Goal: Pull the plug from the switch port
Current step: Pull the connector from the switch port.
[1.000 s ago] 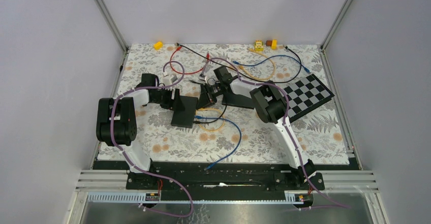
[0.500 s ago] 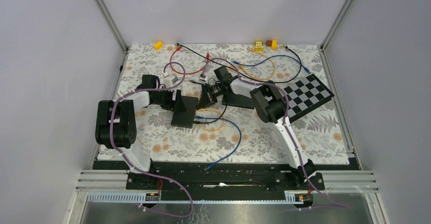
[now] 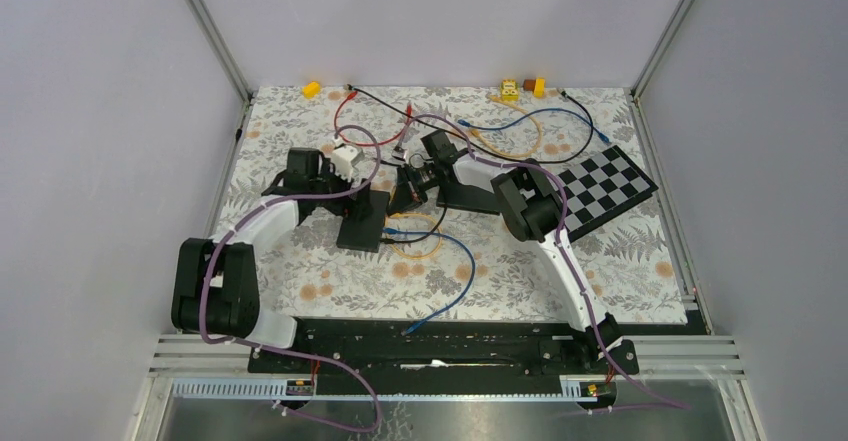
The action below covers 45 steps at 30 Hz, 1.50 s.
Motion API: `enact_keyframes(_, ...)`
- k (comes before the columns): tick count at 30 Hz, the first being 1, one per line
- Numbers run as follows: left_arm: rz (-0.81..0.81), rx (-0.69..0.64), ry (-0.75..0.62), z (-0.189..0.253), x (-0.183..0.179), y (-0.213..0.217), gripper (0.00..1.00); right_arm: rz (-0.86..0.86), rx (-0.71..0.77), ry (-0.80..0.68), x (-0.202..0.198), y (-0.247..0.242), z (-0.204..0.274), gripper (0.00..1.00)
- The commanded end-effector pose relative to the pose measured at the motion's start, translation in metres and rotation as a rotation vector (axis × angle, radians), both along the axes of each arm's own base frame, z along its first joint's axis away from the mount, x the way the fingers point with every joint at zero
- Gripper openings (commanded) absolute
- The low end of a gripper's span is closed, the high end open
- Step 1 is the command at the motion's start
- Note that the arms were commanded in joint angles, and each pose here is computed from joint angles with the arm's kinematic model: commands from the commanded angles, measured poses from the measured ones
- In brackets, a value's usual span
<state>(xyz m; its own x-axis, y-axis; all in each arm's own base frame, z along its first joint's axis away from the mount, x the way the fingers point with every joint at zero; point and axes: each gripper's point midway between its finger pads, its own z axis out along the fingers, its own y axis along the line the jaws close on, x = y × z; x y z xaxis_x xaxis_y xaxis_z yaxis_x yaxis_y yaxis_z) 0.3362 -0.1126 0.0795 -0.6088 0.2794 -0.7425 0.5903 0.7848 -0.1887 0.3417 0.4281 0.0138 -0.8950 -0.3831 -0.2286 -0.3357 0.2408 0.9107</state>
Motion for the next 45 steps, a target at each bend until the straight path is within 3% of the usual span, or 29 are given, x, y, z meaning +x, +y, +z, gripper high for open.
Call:
enact_keyframes(1, -0.032, 0.074, -0.128, 0.014, 0.013, -0.010, 0.94, -0.024, -0.083, 0.025, 0.000, -0.009, -0.034, 0.00)
enact_keyframes(9, -0.039, 0.160, -0.166, -0.001, 0.015, -0.024, 0.94, -0.012, -0.071, 0.019, -0.002, -0.009, -0.032, 0.00)
enact_keyframes(24, -0.016, 0.268, -0.079, -0.041, 0.014, -0.030, 0.93, 0.003, -0.063, 0.029, -0.006, -0.011, -0.039, 0.00)
enact_keyframes(35, 0.027, 0.327, -0.035, -0.058, 0.009, -0.019, 0.80, 0.047, 0.005, 0.019, -0.011, -0.012, -0.042, 0.00)
enact_keyframes(45, 0.038, 0.348, -0.024, -0.062, 0.007, -0.014, 0.77, 0.033, 0.001, -0.002, 0.000, -0.020, -0.042, 0.00)
